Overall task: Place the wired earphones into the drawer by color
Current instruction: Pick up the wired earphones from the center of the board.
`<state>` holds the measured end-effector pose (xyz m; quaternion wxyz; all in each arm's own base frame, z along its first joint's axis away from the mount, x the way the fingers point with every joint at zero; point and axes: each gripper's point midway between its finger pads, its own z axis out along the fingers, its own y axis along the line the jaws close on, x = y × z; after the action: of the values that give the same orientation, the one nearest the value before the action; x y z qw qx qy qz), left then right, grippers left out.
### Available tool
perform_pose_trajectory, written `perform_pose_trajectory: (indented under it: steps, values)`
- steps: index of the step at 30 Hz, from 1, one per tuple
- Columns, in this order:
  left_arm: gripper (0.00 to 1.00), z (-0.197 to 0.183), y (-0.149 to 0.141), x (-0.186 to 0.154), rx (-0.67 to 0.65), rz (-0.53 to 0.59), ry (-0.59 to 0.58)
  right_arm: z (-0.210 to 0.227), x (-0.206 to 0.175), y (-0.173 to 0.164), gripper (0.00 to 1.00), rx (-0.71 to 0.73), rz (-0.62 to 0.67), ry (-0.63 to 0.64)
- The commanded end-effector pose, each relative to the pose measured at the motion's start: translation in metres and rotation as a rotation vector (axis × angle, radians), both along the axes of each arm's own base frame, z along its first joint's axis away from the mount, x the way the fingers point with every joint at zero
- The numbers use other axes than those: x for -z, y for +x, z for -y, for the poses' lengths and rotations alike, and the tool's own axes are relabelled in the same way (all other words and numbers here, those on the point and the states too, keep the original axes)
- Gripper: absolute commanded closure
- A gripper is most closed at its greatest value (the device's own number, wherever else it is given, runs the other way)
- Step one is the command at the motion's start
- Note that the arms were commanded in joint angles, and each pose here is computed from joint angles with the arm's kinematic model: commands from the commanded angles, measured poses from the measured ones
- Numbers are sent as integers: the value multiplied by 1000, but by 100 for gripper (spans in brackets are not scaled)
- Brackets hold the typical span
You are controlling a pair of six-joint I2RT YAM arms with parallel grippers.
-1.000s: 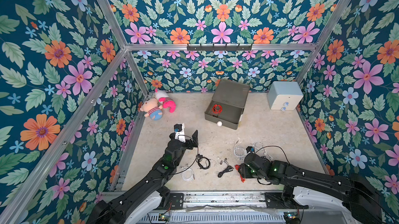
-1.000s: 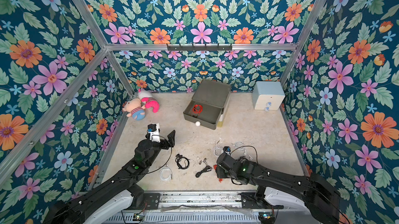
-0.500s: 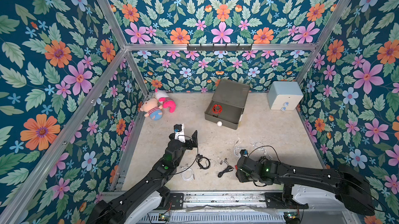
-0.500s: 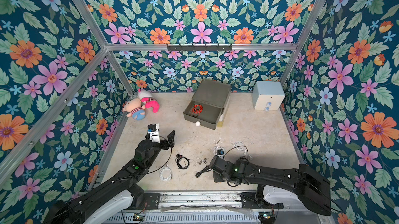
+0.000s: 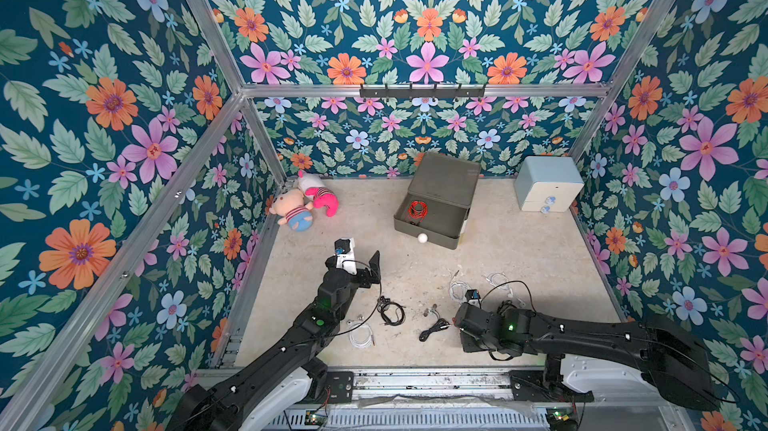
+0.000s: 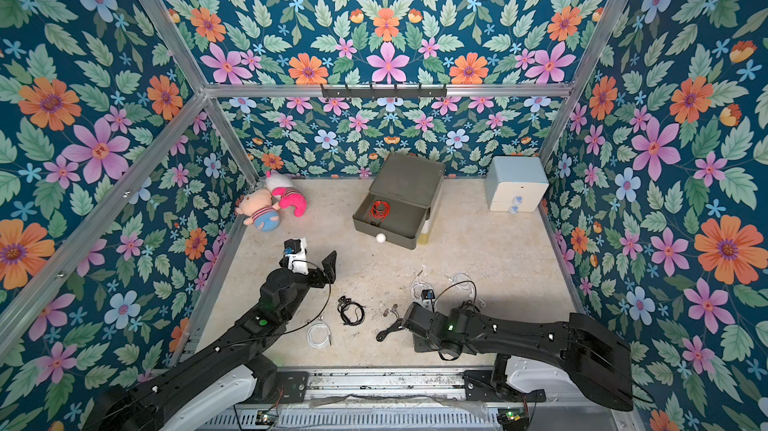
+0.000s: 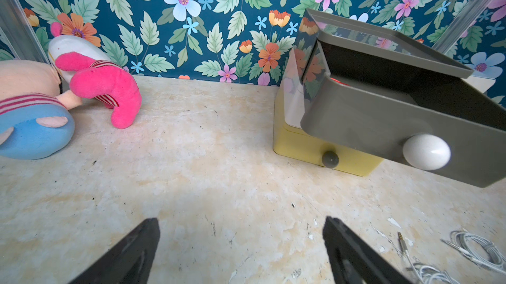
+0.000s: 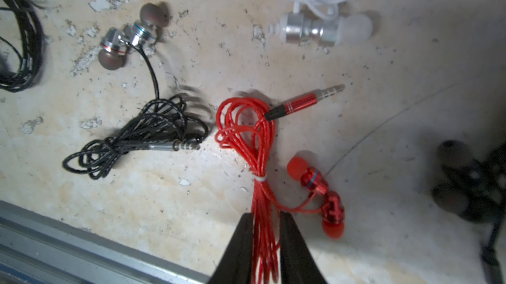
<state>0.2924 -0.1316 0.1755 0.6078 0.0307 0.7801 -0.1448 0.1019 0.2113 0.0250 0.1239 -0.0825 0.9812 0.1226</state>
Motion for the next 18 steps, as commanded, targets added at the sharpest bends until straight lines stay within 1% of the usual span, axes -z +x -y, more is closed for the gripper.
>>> perform_pose_trajectory:
  steps: [1,4,9,14,18]
  values:
    - [1,-1,1,-1,-9,3,1,3,1,1,81,10,5,-4]
    - [1,-2,1,0,-14,0,4,3,1,0,92,10,5,5]
    - [1,-3,2,2,-19,-1,10,3,-4,3,99,16,24,13]
    - [1,-5,2,2,-28,0,15,3,-17,8,100,30,58,27]
    - [1,-3,2,3,-21,-4,13,0,-36,16,100,36,110,70]
